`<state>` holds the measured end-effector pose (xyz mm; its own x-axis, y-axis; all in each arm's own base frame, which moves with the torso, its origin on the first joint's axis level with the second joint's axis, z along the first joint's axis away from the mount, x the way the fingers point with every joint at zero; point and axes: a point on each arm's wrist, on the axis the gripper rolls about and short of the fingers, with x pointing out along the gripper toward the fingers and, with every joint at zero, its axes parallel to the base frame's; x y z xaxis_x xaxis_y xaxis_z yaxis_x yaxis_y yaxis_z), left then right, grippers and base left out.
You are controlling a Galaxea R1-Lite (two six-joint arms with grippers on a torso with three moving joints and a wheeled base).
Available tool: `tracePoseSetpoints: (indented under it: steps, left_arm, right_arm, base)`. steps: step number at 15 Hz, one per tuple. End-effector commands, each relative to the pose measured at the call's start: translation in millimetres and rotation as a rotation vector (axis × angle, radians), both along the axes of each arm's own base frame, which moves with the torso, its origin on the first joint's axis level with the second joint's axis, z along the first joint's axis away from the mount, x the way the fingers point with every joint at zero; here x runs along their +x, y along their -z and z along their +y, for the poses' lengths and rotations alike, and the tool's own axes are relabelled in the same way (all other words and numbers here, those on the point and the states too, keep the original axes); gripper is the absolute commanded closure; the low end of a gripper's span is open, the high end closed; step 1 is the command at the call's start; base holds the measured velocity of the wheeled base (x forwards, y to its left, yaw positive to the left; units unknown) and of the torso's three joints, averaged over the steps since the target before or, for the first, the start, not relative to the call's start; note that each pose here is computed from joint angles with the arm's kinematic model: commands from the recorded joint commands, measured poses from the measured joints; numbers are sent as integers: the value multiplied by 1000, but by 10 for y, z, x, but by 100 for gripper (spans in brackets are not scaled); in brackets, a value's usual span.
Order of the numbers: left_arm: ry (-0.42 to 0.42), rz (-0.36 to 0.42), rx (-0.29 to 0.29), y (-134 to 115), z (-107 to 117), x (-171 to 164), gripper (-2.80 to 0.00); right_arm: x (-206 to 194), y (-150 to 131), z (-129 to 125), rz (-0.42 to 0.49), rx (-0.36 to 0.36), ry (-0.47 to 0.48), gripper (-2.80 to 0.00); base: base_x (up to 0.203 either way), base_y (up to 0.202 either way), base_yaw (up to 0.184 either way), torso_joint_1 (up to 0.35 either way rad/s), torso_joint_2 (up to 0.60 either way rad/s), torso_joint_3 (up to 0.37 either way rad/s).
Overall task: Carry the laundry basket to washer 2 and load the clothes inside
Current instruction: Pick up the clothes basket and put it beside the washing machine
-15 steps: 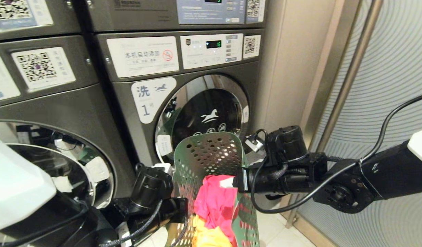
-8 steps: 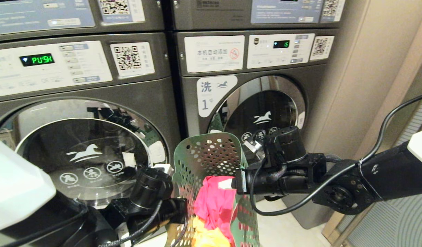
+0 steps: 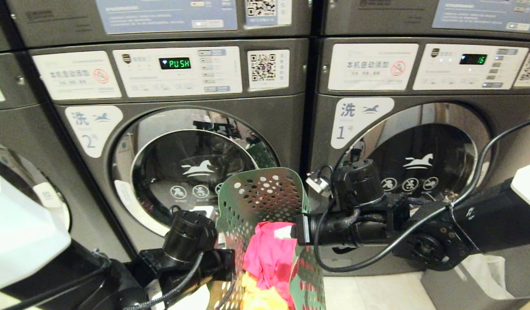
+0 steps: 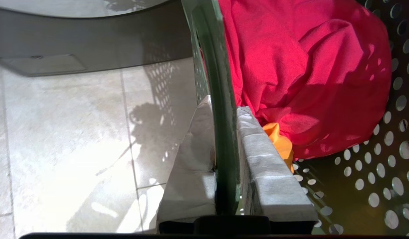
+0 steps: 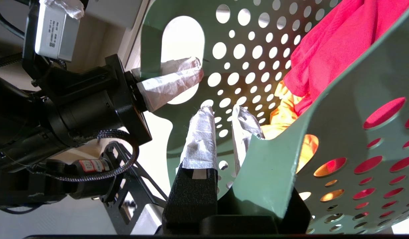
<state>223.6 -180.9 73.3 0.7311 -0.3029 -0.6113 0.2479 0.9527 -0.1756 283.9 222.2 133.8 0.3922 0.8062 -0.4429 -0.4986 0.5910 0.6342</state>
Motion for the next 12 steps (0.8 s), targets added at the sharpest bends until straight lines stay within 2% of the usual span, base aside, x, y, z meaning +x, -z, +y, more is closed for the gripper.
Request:
tracePoseSetpoints:
  steps: [1,3,12]
  left_arm:
    - [-3,-2,-3,-1,1,0,0]
    - [-4,-2,-4,-1,2,1,0]
    - [-2,4,2,22,-7,6,0]
  right_arm:
    - [1,5,1,2,4,-1,0]
    - [-2,6,-2,4,2,-1,0]
    - [-2,-5,-2,1,4,1,0]
  base:
    - [-2,-7,163,5,2,0]
    - [-2,-3,113,1,-2,4]
    - [0,0,0,0,0,0]
